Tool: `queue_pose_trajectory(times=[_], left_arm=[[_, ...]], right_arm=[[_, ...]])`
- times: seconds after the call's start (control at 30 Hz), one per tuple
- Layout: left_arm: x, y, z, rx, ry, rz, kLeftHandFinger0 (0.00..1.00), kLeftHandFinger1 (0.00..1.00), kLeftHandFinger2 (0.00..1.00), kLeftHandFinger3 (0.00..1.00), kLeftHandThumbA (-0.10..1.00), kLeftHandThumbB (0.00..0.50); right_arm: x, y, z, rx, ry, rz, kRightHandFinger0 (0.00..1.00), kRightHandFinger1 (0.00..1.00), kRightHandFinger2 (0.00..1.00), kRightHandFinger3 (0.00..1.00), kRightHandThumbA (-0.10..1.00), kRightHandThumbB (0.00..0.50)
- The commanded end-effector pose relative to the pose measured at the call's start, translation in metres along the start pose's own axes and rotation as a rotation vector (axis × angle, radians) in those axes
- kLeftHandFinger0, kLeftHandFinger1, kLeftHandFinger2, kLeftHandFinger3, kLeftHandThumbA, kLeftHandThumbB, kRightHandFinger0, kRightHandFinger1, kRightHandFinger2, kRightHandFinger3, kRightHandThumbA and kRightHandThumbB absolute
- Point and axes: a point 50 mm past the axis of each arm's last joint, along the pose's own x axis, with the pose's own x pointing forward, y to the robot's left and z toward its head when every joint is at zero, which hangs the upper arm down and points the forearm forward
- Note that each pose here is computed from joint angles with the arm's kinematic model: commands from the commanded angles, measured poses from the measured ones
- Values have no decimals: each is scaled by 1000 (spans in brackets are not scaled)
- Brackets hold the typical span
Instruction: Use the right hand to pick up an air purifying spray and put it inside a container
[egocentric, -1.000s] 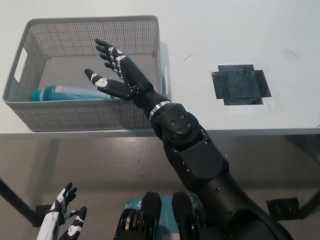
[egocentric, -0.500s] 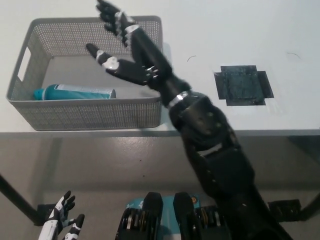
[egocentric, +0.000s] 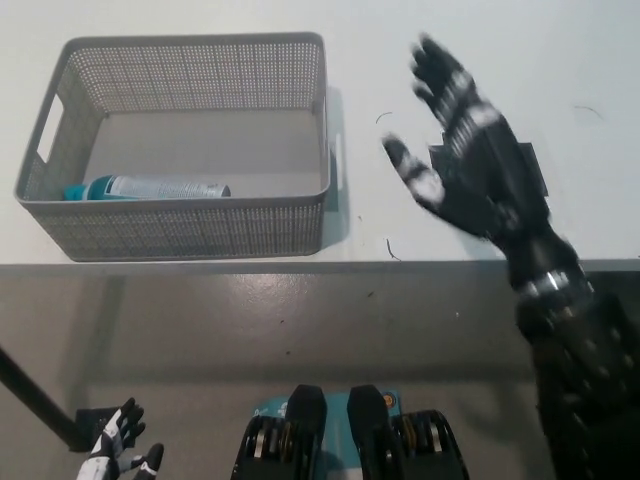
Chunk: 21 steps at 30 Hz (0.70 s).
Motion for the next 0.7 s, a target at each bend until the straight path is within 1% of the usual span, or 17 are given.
queue_pose_trajectory(times=[0.0, 0.1, 0.13, 0.17, 0.2, 0.23, 0.27, 0.3, 0.33, 0.4, 0.43, 0.47, 0.5, 0.53, 0.6, 0.63, 0.67], left_arm=[[-5, 3, 2, -11, -27, 29, 728, 944, 1000, 1000, 709, 215], [-2, 6, 4, -10, -31, 32, 740, 953, 1000, 1000, 740, 222], [-3, 6, 4, -12, -31, 35, 740, 958, 1000, 1000, 735, 215], [-1, 7, 3, -11, -38, 40, 740, 960, 1000, 1000, 728, 207], [-2, 6, 2, -16, -38, 43, 737, 959, 1000, 1000, 721, 199], [-3, 5, 1, -5, -37, 37, 724, 952, 1000, 1000, 726, 184], [-5, 4, 0, -3, -33, 31, 721, 951, 1000, 1000, 730, 194], [-6, 3, -1, -9, -28, 30, 721, 950, 1000, 1000, 731, 197], [-6, 5, 0, -9, -29, 35, 720, 949, 1000, 1000, 770, 228], [-5, 7, 1, -7, -31, 46, 721, 947, 1000, 1000, 789, 235], [-9, 5, -1, -8, -24, 43, 723, 948, 1000, 1000, 781, 212], [-11, 5, -2, -8, -16, 43, 727, 950, 1000, 1000, 780, 224], [-9, 5, -1, -11, -14, 39, 738, 959, 1000, 1000, 785, 232], [-8, 6, -1, -11, -14, 38, 741, 962, 1000, 1000, 791, 240], [-8, 6, 0, -11, -14, 38, 744, 965, 1000, 1000, 798, 240], [-7, 6, -1, -7, -21, 39, 743, 965, 1000, 1000, 793, 233], [-7, 6, -1, -3, -25, 38, 743, 965, 1000, 1000, 792, 232]], right_arm=[[-42, -17, -15, 30, -9, -33, 1000, 1000, 1000, 1000, 684, 495], [-83, -26, -44, 0, 48, -78, 1000, 1000, 1000, 1000, 741, 475], [-105, -29, -57, -37, 78, -89, 1000, 1000, 1000, 1000, 826, 454], [-119, -29, -66, -63, 106, -102, 1000, 1000, 1000, 1000, 889, 456], [-135, -31, -73, -71, 140, -110, 1000, 1000, 1000, 1000, 930, 458], [-168, -30, -86, -71, 200, -120, 1000, 1000, 1000, 1000, 966, 441], [-189, -30, -92, -73, 237, -122, 1000, 1000, 1000, 1000, 999, 422], [-204, -31, -96, -74, 267, -122, 1000, 1000, 1000, 1000, 1000, 422], [-233, -29, -106, -62, 333, -134, 1000, 1000, 1000, 1000, 1000, 397], [-255, -29, -118, -71, 377, -124, 1000, 1000, 1000, 1000, 1000, 395], [-278, -30, -123, -95, 425, -117, 1000, 1000, 1000, 1000, 1000, 406], [-294, -32, -126, -111, 470, -117, 1000, 1000, 1000, 1000, 984, 438], [-301, -34, -125, -98, 503, -133, 1000, 1000, 1000, 1000, 956, 446], [-303, -35, -122, -90, 512, -144, 1000, 1000, 1000, 1000, 947, 438], [-304, -37, -116, -100, 511, -167, 1000, 1000, 1000, 1000, 948, 449], [-305, -40, -117, -115, 508, -166, 1000, 1000, 1000, 1000, 922, 458], [-307, -41, -119, -123, 507, -164, 1000, 1000, 1000, 1000, 914, 455]])
